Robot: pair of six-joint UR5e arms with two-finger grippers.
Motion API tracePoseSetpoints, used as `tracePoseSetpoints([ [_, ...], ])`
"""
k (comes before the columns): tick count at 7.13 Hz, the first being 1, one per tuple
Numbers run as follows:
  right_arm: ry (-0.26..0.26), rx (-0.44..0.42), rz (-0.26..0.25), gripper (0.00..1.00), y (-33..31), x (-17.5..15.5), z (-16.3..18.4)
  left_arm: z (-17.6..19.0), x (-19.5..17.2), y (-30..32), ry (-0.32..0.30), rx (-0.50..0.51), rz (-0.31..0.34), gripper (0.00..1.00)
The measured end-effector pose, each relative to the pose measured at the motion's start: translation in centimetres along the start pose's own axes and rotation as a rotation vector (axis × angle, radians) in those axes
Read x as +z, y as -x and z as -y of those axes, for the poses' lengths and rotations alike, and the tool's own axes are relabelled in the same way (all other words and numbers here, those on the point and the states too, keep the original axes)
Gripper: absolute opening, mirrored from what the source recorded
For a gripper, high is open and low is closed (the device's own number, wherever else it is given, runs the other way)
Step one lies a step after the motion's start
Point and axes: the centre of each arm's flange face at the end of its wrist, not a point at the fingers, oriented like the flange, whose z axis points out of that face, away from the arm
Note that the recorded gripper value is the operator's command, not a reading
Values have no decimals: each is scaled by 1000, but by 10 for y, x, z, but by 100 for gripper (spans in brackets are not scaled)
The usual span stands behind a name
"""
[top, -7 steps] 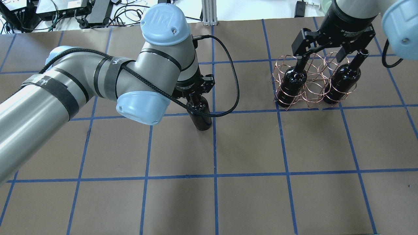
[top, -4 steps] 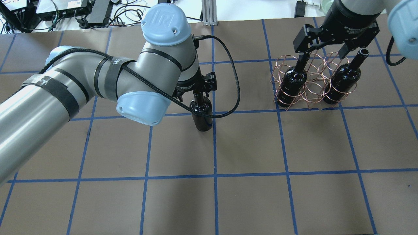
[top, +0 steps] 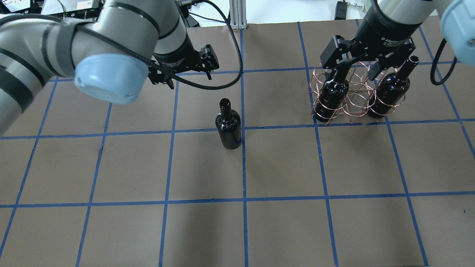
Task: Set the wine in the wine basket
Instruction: 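Open the left gripper and withdraw it while the right gripper moves toward the bottle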
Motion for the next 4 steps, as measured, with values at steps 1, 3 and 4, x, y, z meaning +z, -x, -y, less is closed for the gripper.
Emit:
tracePoseSetpoints([
  [1, -10, 11, 3, 100, 1, -1, 1, 23, -18, 31, -13, 16, 8, 100],
  [3, -30, 86, 3, 100, 19, -3, -1, 52, -38, 101, -17, 49, 29, 100],
  [4, -64, 99, 12, 100, 47, -1, -1, 59, -46, 129, -14, 58, 36, 100],
])
